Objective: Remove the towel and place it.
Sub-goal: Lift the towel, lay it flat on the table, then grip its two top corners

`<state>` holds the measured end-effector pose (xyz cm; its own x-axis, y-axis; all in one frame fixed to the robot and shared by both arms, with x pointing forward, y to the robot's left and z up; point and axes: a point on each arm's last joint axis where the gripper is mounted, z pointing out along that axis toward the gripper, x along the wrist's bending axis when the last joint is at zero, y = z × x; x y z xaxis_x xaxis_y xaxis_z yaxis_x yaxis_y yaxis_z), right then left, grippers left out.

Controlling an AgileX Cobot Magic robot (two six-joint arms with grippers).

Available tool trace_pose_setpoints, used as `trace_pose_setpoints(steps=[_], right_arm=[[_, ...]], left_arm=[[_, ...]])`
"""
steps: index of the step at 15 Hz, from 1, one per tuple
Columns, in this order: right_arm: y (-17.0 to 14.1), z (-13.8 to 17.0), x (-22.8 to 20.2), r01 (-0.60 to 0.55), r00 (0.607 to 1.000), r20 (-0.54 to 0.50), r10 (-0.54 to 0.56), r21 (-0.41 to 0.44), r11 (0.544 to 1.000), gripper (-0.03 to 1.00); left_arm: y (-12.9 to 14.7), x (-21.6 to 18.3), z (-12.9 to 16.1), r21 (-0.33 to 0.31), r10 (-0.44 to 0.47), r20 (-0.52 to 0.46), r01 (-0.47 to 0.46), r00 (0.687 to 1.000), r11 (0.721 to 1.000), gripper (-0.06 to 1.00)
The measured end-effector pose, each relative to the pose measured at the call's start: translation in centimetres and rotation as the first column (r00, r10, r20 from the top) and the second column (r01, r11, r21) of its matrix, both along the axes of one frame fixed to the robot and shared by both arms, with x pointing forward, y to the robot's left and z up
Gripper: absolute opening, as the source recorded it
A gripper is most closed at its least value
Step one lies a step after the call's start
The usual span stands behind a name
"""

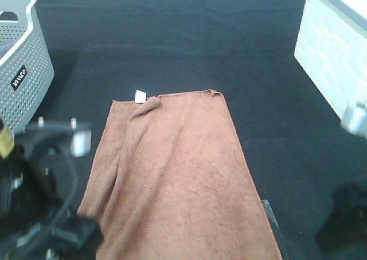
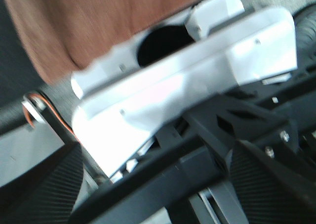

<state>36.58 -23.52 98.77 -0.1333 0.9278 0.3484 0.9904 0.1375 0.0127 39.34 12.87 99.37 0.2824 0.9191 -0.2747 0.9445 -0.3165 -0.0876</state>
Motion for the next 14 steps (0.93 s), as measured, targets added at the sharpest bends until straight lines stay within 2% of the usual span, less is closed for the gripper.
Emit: trace_pose_setpoints(steps=[3,5,8,10,12,14], right_arm=[[-0.1,3.2,3.1,0.012,0.979,0.205,-0.004,-0.04,0.999,0.62],[0.1,4.8,5.7,0.007,0.966,0.257,0.013,-0.079,0.997,0.62],[0.7,5.6,10.5,0.007,0.971,0.239,0.015,-0.09,0.996,0.62],[-0.1,5.8,13.9,0.023,0.971,0.24,-0.009,-0.054,0.998,0.62],[-0.8,5.7,17.0,0.003,0.973,0.229,-0.006,0.014,1.0,0.62],[-0.7,4.1,19.8,-0.068,0.98,0.189,0.058,0.048,0.997,0.62]], left_arm=[[2.1,4.9,2.5,0.027,0.058,0.175,-0.064,0.983,0.998,0.76],[4.1,8.5,3.5,0.042,0.073,0.249,-0.087,0.966,0.995,0.77],[7.2,14.0,3.5,0.045,0.115,0.303,-0.135,0.946,0.99,0.77],[8.3,16.9,2.7,0.047,0.118,0.32,-0.14,0.94,0.989,0.77],[8.0,19.9,1.2,0.042,0.103,0.337,-0.124,0.936,0.991,0.77],[7.0,23.5,-1.3,0.029,0.1,0.321,-0.116,0.942,0.993,0.77]])
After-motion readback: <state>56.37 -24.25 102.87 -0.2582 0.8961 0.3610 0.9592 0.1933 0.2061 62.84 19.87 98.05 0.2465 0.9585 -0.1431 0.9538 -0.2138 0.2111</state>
